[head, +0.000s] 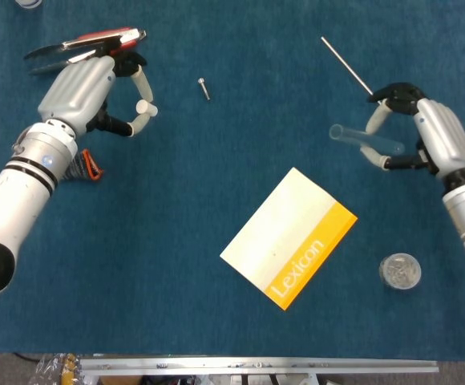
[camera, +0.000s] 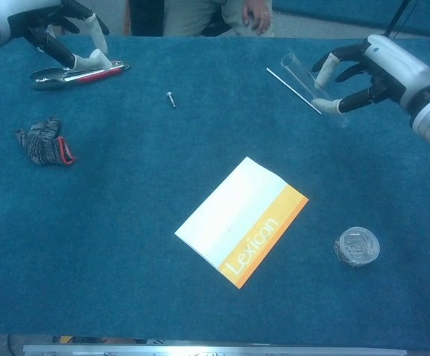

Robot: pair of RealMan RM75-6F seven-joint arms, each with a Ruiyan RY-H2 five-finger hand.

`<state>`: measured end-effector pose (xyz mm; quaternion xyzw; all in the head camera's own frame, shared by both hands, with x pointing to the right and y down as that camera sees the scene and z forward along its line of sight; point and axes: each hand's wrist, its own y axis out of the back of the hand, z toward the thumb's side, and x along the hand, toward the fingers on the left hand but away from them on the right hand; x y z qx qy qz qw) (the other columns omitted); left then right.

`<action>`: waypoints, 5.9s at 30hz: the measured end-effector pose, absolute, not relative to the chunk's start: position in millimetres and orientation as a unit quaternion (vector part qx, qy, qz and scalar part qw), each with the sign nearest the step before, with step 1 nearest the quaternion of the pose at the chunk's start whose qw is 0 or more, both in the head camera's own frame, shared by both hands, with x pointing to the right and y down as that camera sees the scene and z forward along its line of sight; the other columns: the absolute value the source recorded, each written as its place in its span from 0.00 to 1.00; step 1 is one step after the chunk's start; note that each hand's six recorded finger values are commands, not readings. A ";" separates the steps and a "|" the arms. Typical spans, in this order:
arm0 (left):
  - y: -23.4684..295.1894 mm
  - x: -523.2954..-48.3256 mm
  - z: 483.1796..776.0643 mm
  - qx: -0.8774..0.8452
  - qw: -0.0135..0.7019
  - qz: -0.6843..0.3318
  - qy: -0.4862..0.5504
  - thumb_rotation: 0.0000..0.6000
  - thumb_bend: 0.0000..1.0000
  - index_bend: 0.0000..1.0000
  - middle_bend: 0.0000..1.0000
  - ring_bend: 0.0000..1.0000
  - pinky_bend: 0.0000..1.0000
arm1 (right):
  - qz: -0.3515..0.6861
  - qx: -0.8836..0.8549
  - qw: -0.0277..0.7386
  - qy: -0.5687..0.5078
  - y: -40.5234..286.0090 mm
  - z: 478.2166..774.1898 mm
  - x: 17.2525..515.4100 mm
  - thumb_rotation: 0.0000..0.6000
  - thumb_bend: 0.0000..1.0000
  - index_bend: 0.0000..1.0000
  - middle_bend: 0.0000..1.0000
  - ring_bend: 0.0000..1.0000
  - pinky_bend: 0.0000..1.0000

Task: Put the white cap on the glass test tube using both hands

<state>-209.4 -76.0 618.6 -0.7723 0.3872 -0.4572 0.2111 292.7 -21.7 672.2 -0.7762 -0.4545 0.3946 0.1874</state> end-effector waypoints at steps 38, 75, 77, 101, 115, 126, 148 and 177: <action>-72.5 -189.8 578.6 -0.796 0.170 -0.421 0.400 1.00 0.33 0.53 0.19 0.00 0.08 | 0.363 -0.785 0.184 -0.468 -24.1 701.4 202.7 1.00 0.38 0.75 0.32 0.15 0.26; -62.5 -153.1 585.7 -0.802 0.154 -0.404 0.412 1.00 0.33 0.52 0.19 0.00 0.08 | 0.355 -0.797 0.119 -0.474 -35.5 719.2 140.8 1.00 0.37 0.75 0.32 0.15 0.26; -63.0 -153.0 585.7 -0.803 0.149 -0.402 0.415 1.00 0.33 0.52 0.19 0.00 0.08 | 0.353 -0.800 0.113 -0.472 -35.3 720.2 139.0 1.00 0.37 0.75 0.32 0.15 0.26; -61.0 -147.0 586.2 -0.828 0.094 -0.361 0.419 1.00 0.37 0.52 0.19 0.00 0.08 | 0.327 -0.824 0.035 -0.462 -31.6 724.7 126.9 1.00 0.38 0.75 0.32 0.15 0.26; -57.9 -144.4 590.1 -0.838 0.095 -0.356 0.403 1.00 0.37 0.52 0.19 0.00 0.08 | 0.327 -0.834 0.015 -0.444 -26.7 724.3 121.3 1.00 0.37 0.75 0.31 0.15 0.26; -56.1 -144.1 594.9 -0.841 0.108 -0.359 0.390 1.00 0.37 0.52 0.18 0.00 0.08 | 0.333 -0.839 0.014 -0.430 -23.6 722.9 117.6 1.00 0.38 0.75 0.31 0.15 0.26; -60.1 -149.3 598.5 -0.839 0.109 -0.364 0.390 1.00 0.37 0.52 0.18 0.00 0.08 | 0.336 -0.839 0.010 -0.427 -21.4 723.7 120.3 1.00 0.37 0.75 0.31 0.15 0.26; -57.0 -148.8 607.1 -0.842 0.096 -0.369 0.382 1.00 0.37 0.52 0.18 0.00 0.08 | 0.332 -0.839 0.004 -0.430 -22.8 722.9 118.6 1.00 0.37 0.75 0.31 0.15 0.26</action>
